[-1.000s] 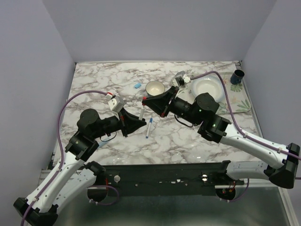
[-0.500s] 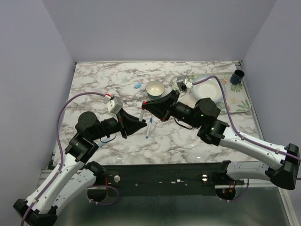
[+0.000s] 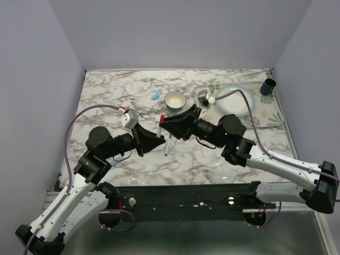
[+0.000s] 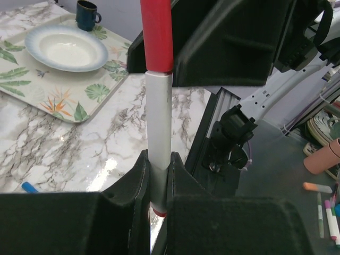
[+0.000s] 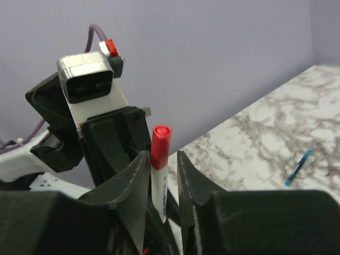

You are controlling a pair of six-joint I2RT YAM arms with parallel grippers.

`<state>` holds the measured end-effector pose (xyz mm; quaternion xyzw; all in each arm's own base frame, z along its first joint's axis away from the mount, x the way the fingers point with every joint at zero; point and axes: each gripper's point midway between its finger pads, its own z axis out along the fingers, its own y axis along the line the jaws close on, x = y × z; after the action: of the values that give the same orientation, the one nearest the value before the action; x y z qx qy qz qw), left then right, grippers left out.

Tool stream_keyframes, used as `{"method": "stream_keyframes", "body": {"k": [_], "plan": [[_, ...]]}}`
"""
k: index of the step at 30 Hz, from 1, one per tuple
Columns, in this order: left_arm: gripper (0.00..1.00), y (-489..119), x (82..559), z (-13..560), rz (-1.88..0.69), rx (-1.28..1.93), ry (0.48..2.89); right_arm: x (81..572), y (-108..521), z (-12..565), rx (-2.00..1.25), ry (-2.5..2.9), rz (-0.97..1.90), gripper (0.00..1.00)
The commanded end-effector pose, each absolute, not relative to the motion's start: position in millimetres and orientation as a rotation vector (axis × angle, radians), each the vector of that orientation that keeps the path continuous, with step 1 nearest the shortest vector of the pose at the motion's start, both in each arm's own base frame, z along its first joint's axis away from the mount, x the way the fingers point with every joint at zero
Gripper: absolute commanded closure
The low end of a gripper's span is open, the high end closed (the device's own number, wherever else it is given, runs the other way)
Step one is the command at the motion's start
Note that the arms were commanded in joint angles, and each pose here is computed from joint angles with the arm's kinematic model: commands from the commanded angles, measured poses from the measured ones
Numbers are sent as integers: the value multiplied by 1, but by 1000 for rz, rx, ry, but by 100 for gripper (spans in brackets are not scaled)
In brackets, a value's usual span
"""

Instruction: Insert the pens into the pen caps

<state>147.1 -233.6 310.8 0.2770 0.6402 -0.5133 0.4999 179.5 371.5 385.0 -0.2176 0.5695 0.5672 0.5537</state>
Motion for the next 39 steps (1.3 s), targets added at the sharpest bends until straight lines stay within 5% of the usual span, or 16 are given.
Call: {"method": "stream_keyframes", "body": {"k": [1, 7, 19, 32, 39], "plan": [[100, -230, 146, 337, -1205, 689, 1399, 171, 375, 362, -532, 1443, 1344, 50], [100, -229, 142, 332, -1191, 724, 1391, 172, 370, 393, -493, 1428, 1359, 31], [100, -233, 139, 328, -1216, 753, 1411, 160, 372, 437, -620, 1340, 1347, 31], [100, -233, 135, 332, -1236, 760, 1391, 167, 383, 432, -639, 1360, 1329, 41], [100, -233, 134, 333, -1242, 758, 1391, 163, 386, 429, -658, 1356, 1353, 62]]}}
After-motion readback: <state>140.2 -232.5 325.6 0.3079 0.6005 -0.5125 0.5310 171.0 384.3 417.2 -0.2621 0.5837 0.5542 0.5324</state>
